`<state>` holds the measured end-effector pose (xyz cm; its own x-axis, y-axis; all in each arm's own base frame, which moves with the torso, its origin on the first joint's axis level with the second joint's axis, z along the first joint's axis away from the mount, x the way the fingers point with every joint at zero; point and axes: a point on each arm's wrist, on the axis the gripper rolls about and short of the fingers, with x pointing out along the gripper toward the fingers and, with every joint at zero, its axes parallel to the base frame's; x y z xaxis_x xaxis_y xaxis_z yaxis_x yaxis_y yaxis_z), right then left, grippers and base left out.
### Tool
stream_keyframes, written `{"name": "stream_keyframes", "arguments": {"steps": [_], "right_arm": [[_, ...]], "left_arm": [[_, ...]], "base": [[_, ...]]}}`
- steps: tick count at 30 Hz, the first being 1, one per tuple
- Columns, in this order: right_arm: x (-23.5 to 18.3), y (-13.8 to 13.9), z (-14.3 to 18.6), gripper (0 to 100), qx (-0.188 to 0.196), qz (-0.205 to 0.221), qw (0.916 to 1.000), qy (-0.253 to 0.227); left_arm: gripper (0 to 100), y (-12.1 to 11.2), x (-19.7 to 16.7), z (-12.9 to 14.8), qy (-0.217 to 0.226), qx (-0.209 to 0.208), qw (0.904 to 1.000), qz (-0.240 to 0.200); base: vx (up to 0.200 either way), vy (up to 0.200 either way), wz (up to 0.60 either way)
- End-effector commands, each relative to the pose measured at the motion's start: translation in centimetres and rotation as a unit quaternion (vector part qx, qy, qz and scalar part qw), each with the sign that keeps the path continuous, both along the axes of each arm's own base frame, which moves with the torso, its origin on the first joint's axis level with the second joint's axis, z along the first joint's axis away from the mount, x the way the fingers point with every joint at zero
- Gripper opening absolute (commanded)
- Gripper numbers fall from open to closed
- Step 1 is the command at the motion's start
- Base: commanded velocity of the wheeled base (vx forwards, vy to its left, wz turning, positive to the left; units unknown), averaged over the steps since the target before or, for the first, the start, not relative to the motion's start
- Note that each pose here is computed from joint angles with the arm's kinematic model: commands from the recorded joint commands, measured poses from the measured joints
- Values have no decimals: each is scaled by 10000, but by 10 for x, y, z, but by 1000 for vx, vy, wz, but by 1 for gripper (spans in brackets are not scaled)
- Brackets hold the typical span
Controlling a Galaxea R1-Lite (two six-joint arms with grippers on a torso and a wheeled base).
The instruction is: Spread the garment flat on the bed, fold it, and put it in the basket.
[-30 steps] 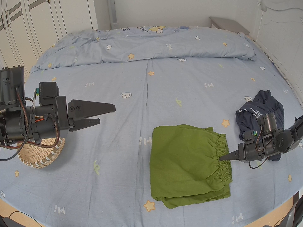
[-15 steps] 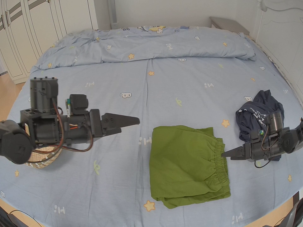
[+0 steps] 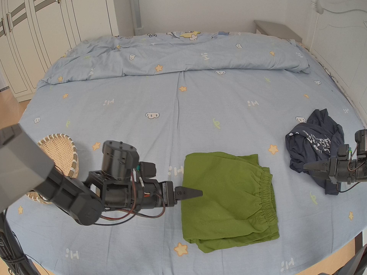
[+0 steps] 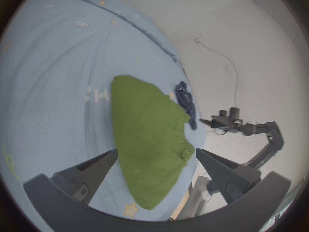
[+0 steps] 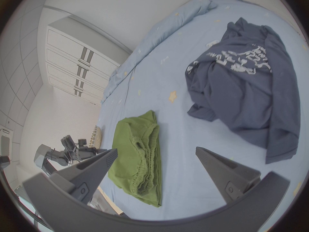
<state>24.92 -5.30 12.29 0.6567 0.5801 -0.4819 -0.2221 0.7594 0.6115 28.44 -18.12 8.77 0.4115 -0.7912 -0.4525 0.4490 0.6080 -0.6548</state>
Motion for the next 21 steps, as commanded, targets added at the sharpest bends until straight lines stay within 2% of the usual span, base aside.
{"name": "stream_keyframes", "arguments": {"steps": [1,7,12,21], "right_arm": [[-1,-16,11,100,-78,-279,9993,-240],[-2,-16,12,100,-86,-270,9992,-268],[-4,-15,13,100,-22,-215,9993,-290],[-5,-14,12,100,-9,-202,9994,-270]], "left_arm": [[100,-20,-2,-44,391,465,9981,-24],[100,-23,-4,-45,407,495,9979,-60],[100,-27,-1,-58,509,577,9970,-72],[100,-59,-6,-67,437,656,9965,-269]], "base": [[0,0,0],[0,0,0],[0,0,0],[0,0,0]]}}
